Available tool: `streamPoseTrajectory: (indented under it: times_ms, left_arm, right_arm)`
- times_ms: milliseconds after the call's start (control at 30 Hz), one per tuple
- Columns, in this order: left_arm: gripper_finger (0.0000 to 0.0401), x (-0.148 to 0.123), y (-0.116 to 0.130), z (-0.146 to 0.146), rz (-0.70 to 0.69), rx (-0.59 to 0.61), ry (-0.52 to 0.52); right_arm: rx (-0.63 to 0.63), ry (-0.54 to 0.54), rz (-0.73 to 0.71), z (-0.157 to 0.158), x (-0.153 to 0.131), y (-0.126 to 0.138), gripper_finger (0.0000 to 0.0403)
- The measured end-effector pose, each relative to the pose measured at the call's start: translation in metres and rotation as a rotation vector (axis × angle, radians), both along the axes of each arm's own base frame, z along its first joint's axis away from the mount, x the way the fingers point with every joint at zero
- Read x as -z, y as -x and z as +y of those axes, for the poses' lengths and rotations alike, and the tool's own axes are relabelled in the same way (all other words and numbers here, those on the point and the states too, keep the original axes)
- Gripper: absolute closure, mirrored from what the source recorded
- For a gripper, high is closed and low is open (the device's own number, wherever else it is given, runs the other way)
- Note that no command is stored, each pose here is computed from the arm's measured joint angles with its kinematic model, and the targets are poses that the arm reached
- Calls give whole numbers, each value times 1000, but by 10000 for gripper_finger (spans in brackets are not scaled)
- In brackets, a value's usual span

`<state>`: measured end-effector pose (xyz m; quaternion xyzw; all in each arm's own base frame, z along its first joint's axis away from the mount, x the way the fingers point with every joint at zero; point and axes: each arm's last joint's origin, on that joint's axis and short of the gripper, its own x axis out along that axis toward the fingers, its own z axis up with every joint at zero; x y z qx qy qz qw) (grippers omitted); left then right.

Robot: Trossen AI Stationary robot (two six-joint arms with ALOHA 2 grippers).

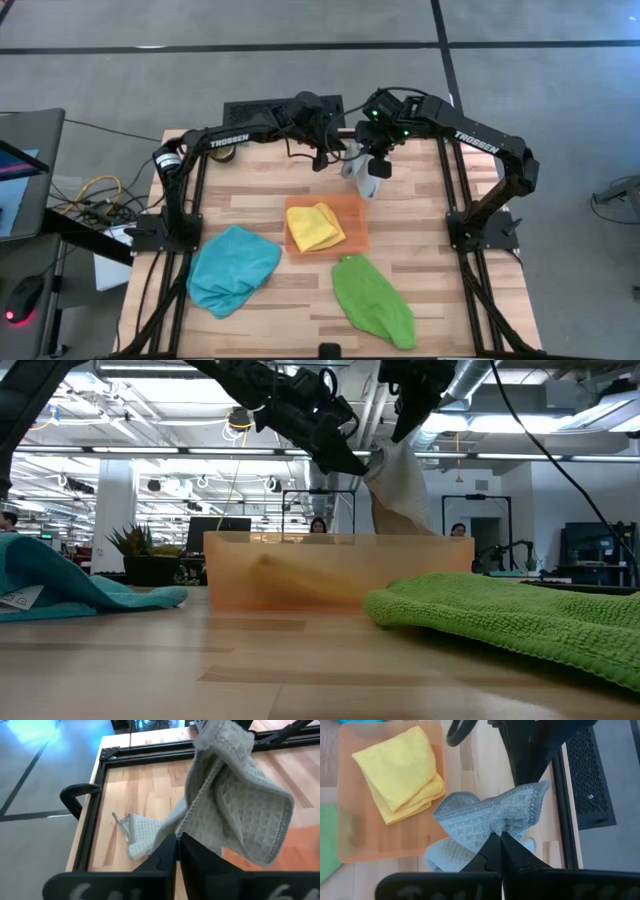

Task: Sort microfiber towel by color & place in baskets
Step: Fold the gray towel

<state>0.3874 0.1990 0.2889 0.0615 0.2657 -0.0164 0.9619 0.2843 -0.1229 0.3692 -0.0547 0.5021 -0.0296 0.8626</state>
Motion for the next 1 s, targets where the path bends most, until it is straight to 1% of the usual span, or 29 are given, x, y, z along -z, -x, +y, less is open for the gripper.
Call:
streamPoseTrajectory:
  times_ms: [67, 233, 333, 433, 600, 800, 900, 1000]
  left_arm:
    - [398, 2, 1, 0, 22, -15, 2]
    - [400, 4, 6, 0, 81, -29, 32]
    - [400, 4, 8, -2, 103, -43, 63]
    - [400, 1, 11, -3, 106, -61, 89]
    - [401, -11, 17, -6, 88, -76, 74]
    - [401, -11, 19, -11, 115, -82, 89]
    - [401, -9, 20, -11, 146, -123, 86]
    - [401, -7, 22, -11, 191, -179, 73]
  right_arm:
    - [5, 5, 2, -1, 0, 0, 395]
    - [48, 66, 29, -3, 0, 2, 394]
    - [74, 80, 41, -4, 0, 3, 395]
    - [94, 78, 42, -4, 0, 3, 394]
    - [103, 78, 47, -3, 1, 2, 388]
    - [116, 81, 49, -4, 1, 2, 363]
    - [123, 94, 34, -6, 0, 1, 343]
    - [147, 134, 50, -7, 0, 1, 317]
